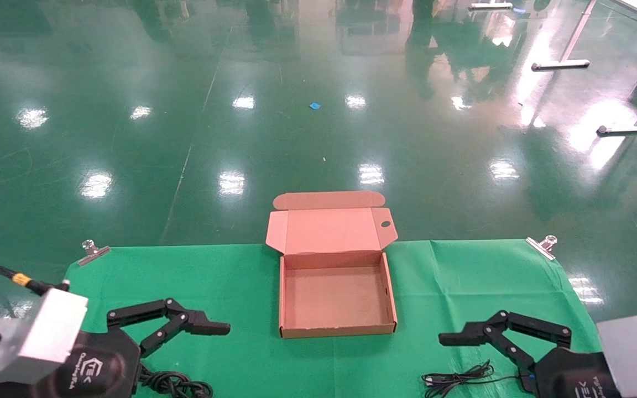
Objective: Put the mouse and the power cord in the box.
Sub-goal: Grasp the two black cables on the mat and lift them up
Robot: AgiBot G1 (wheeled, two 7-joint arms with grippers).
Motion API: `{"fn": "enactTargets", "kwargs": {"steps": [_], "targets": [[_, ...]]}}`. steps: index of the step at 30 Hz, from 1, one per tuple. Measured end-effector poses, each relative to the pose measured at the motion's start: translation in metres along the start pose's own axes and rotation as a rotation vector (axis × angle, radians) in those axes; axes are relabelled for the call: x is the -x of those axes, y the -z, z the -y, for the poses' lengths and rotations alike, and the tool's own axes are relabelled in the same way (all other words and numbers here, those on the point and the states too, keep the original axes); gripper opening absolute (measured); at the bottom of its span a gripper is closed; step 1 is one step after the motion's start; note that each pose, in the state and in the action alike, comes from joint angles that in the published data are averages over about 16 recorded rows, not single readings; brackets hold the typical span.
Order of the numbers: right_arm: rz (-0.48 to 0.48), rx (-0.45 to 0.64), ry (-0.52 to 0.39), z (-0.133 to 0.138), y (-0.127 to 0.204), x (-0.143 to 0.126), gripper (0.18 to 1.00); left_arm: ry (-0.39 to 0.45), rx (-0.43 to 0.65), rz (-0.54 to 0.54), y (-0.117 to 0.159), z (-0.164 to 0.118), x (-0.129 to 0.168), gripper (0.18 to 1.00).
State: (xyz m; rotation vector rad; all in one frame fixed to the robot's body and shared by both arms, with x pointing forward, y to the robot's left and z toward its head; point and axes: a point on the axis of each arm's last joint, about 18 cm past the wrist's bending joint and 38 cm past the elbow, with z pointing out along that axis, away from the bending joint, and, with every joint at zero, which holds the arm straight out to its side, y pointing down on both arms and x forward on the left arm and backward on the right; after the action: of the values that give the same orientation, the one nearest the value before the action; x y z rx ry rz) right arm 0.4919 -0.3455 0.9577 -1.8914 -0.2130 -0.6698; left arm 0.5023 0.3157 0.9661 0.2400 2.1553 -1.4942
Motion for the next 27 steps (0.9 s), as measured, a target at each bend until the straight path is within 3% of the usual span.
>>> {"fn": "enactTargets", "kwargs": {"steps": [12,27], "targets": [[0.013,0.208,0.046,-0.047,0.002,-0.019,1.001,0.003,0.185,-0.011,-0.001,-0.049,0.015,1.000],[0.045,0.562,0.214,-0.118,-0.007,-0.078,1.001,-0.116,0.536,-0.026,-0.007,-0.112,0.072,1.000]]}}
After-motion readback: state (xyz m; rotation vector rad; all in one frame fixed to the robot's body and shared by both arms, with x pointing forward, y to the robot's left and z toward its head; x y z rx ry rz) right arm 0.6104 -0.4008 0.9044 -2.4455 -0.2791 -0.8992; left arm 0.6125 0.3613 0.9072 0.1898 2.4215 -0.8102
